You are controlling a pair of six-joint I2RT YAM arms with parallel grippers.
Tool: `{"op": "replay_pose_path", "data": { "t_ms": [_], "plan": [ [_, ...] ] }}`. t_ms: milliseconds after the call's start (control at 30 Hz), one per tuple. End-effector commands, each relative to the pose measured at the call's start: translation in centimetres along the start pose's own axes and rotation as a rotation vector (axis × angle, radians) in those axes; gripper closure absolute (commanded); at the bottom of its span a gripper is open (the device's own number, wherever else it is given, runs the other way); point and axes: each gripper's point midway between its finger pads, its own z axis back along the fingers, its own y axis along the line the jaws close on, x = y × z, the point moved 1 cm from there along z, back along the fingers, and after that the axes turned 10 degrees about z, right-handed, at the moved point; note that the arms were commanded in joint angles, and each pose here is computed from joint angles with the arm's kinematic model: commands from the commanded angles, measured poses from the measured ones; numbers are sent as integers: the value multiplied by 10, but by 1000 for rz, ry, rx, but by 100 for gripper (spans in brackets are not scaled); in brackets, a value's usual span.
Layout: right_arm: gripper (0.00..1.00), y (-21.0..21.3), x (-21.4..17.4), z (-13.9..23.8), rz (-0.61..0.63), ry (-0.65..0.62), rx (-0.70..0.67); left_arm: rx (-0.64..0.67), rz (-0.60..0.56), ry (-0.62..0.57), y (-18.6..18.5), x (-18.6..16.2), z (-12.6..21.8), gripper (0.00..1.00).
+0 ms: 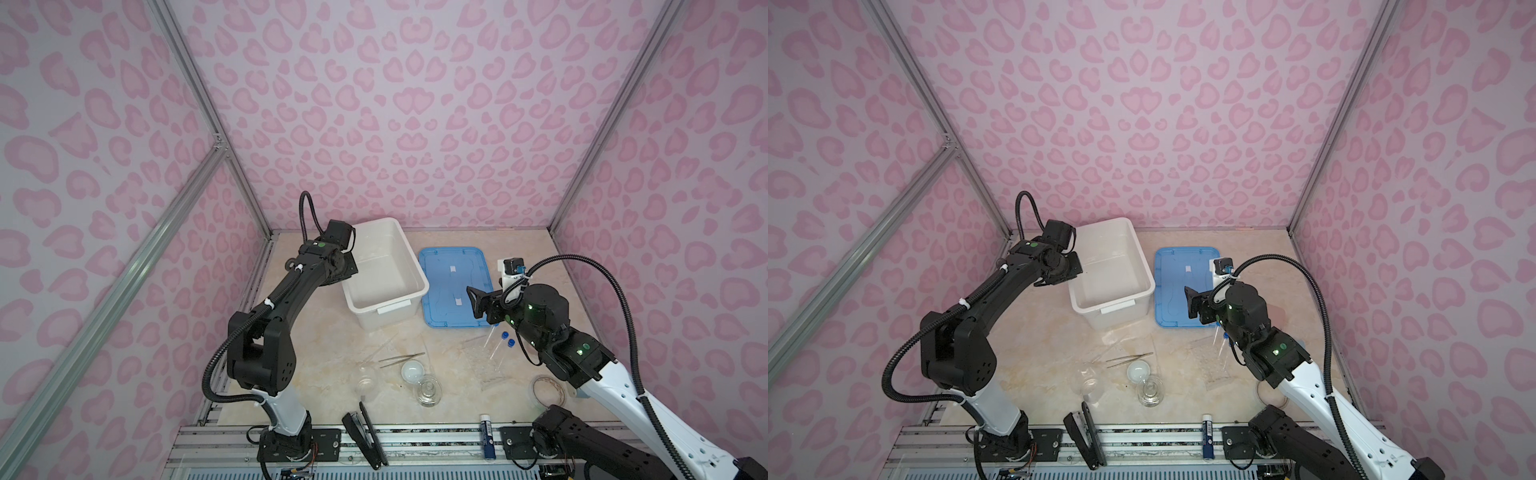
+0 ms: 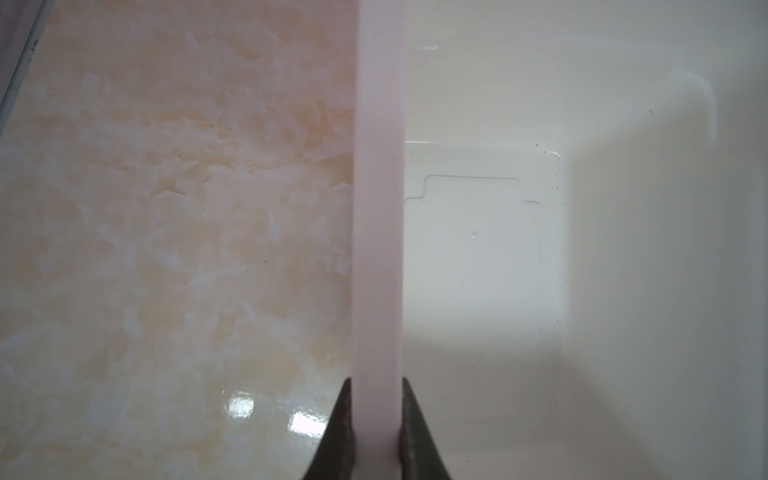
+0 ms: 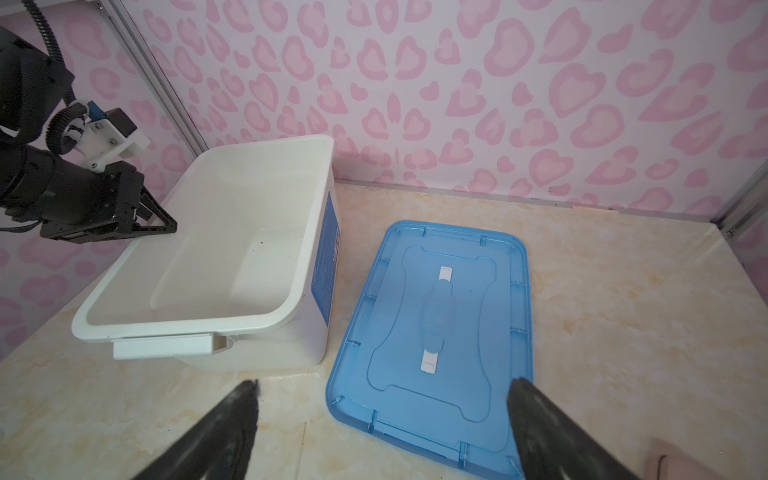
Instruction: Organize the chemistry lab equipment
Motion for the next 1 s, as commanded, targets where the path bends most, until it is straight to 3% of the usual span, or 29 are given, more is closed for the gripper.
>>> {"op": "replay_pose_path", "data": {
  "t_ms": [0, 233, 400, 500, 800, 967],
  "plan": [
    [5, -9, 5, 5, -43, -56, -44, -38, 55, -23, 2, 3, 11, 87],
    [5, -6, 4, 5, -71, -54, -21, -151, 235, -22, 18, -12, 22, 87],
    [5, 32, 7, -8, -54, -15, 193, -298, 437, -53, 23, -20, 37, 87],
    [6, 45, 3, -16, -55, 22, 255, -342, 535, -64, 28, -24, 44, 87],
    [6, 46, -1, -22, -44, 49, 248, -435, 753, -108, 43, -43, 53, 82],
    [6, 43, -1, -22, -27, 62, 231, -442, 783, -137, 47, -49, 60, 80]
  ]
}}
